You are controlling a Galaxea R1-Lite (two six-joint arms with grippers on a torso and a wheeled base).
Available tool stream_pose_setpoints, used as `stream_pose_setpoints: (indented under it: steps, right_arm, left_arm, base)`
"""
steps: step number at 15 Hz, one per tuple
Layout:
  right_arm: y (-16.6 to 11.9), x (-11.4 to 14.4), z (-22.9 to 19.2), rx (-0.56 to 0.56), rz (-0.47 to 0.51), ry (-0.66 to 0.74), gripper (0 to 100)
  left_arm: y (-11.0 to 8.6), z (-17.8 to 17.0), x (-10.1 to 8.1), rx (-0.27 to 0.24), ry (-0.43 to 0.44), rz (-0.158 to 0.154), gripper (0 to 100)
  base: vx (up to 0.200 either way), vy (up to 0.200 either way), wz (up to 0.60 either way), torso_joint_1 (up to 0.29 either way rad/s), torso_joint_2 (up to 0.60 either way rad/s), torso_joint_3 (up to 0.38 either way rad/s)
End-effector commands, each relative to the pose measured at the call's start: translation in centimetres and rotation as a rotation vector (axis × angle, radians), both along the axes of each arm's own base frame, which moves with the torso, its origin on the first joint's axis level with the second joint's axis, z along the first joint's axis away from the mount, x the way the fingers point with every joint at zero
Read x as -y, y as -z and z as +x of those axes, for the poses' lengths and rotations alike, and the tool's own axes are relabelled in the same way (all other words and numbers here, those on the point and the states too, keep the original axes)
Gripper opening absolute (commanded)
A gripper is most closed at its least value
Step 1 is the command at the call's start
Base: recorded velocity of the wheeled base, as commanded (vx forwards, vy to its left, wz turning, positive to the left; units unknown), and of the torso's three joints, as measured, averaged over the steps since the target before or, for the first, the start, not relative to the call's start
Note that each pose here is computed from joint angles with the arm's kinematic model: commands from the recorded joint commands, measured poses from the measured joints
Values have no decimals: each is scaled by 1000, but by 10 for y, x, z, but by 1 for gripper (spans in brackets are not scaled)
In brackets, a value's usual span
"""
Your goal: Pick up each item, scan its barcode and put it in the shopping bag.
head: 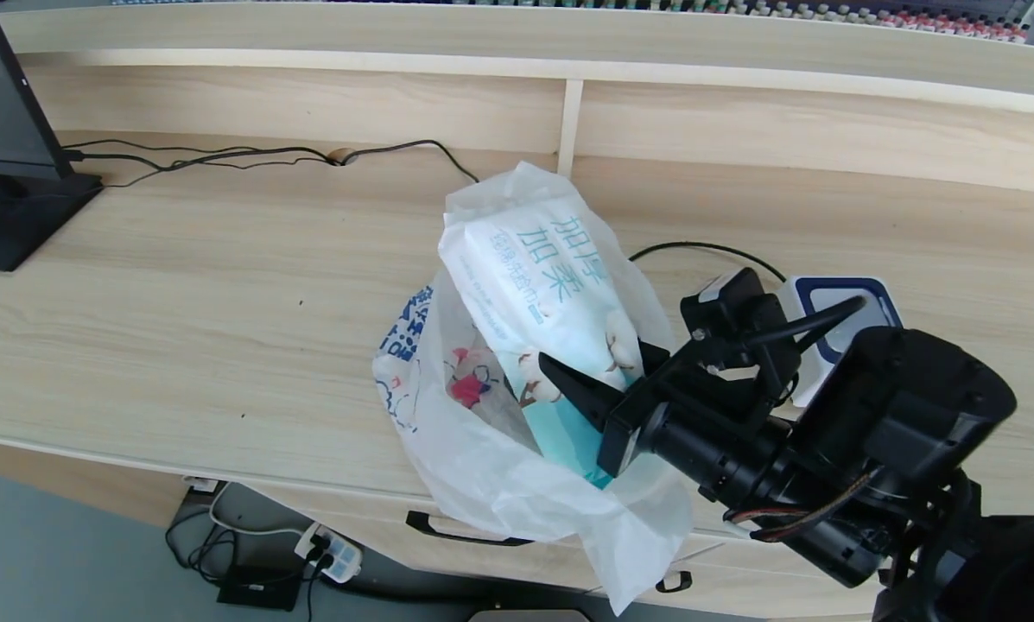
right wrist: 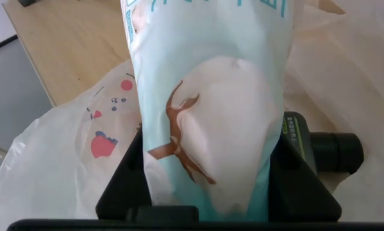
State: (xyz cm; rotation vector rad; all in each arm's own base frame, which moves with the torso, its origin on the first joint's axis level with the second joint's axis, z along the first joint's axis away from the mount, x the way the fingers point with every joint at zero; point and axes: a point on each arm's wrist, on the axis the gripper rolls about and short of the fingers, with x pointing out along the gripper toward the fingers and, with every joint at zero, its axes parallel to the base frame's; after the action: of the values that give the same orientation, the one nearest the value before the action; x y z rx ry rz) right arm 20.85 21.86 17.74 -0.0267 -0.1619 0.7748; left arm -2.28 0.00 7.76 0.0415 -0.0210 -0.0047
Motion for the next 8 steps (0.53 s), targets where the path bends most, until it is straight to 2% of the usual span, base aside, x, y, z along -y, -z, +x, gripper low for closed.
stream_pose_setpoints:
  steps: [1, 7, 8]
  right_arm:
    - [2, 2, 1, -1, -5, 16, 0]
    - [9, 5, -1, -14, -32, 29, 0]
    - [9, 4, -2, -17, -29, 32, 100]
  left_arm:
    - [0, 0, 0, 1, -1, 0, 100]
    - [0, 0, 0, -1, -1, 0, 100]
    - [0, 0, 0, -1, -1, 0, 100]
  base:
    - [0, 0, 0, 0, 0, 0]
    - [0, 0, 0, 0, 0, 0]
    - [0, 0, 0, 0, 0, 0]
